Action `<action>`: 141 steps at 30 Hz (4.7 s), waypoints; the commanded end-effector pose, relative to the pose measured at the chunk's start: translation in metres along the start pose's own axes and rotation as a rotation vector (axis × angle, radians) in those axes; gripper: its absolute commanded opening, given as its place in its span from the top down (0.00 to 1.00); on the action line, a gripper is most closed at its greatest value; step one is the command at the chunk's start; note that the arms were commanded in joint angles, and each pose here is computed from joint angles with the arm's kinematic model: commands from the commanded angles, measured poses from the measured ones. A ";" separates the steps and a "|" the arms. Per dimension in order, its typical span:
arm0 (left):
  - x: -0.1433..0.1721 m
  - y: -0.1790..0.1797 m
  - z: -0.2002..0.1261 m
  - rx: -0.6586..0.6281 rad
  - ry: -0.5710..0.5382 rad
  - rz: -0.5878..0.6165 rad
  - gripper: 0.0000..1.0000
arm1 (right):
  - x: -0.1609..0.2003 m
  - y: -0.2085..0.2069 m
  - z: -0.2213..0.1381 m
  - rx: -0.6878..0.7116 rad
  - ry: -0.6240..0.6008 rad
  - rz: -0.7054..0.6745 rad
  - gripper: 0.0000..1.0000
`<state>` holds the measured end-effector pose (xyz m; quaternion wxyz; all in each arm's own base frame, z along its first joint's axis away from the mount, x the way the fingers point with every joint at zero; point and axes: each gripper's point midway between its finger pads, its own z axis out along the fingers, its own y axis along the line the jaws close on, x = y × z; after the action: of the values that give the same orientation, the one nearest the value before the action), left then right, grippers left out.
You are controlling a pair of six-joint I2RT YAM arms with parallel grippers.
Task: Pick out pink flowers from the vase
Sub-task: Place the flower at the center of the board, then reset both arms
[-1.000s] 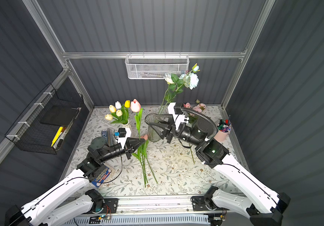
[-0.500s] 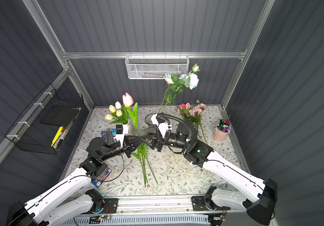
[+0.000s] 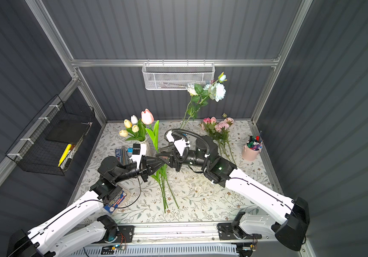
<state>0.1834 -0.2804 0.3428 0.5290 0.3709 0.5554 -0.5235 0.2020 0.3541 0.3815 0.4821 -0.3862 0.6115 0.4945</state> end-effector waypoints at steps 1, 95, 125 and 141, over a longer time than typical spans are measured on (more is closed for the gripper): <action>-0.014 -0.011 0.000 0.044 -0.015 0.014 1.00 | -0.012 0.009 0.000 -0.034 -0.019 -0.018 0.77; -0.010 0.043 -0.150 -0.835 -0.002 0.335 0.27 | 0.299 -0.118 -0.005 0.672 0.935 0.541 0.68; 0.002 0.051 -0.145 -0.837 0.057 0.284 0.27 | 0.134 -0.086 -0.049 0.608 0.332 0.160 0.61; -0.009 0.068 -0.192 -1.123 0.165 0.287 0.01 | 0.078 -0.101 -0.199 1.105 0.006 -0.030 0.01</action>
<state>0.2162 -0.0982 0.3111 0.6535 0.1517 0.7363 -0.0878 0.2341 0.1798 0.2880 0.5846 -0.1350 0.7820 0.1687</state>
